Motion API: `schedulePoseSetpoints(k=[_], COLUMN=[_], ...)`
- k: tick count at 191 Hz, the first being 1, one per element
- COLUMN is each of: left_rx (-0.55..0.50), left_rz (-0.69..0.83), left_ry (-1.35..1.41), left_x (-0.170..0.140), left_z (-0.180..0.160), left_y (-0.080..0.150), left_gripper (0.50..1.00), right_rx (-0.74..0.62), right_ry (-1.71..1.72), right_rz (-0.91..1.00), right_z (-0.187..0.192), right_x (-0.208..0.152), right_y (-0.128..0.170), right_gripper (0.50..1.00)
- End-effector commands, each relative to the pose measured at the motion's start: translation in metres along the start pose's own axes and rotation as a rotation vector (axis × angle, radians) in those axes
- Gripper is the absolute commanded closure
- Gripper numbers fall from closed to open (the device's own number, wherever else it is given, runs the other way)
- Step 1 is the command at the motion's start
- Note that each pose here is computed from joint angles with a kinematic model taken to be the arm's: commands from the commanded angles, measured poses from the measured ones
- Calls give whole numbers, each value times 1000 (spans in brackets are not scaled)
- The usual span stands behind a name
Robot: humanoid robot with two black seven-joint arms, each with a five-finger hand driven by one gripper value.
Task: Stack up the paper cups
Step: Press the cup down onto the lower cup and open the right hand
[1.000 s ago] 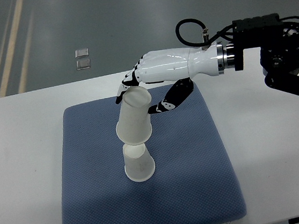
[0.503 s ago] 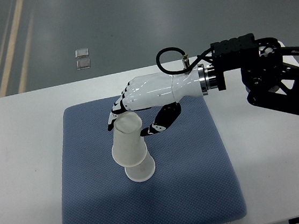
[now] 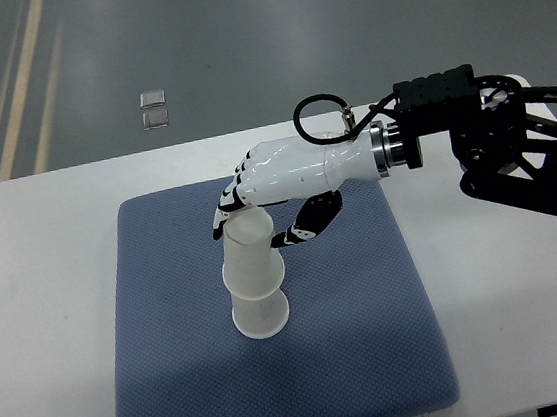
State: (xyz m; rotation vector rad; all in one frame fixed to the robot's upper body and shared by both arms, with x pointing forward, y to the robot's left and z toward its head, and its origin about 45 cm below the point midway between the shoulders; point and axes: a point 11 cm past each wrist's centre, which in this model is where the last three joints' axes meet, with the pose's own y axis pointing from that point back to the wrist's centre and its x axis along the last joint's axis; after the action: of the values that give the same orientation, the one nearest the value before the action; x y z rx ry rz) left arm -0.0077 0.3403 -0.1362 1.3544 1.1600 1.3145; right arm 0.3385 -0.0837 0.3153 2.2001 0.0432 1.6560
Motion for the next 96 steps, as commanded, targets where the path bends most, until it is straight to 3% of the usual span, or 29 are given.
schedulePoseSetpoints(k=[1,56,96], left_rx=[1,0,-2], left_rz=[-1,-1,-1], left_ry=[0,0,0], left_x=[0,0,0], left_z=[0,0,1], left_y=[0,0,0], left_gripper=[500,500,500], right_rx=[2,11,11], right_ry=[-4,-13,-19], right_rz=[-1,-29,-32], right_z=[0,-2,-2], right_x=[-2,-13,-16], right_y=[0,-4,-4], right_gripper=[824,781,703])
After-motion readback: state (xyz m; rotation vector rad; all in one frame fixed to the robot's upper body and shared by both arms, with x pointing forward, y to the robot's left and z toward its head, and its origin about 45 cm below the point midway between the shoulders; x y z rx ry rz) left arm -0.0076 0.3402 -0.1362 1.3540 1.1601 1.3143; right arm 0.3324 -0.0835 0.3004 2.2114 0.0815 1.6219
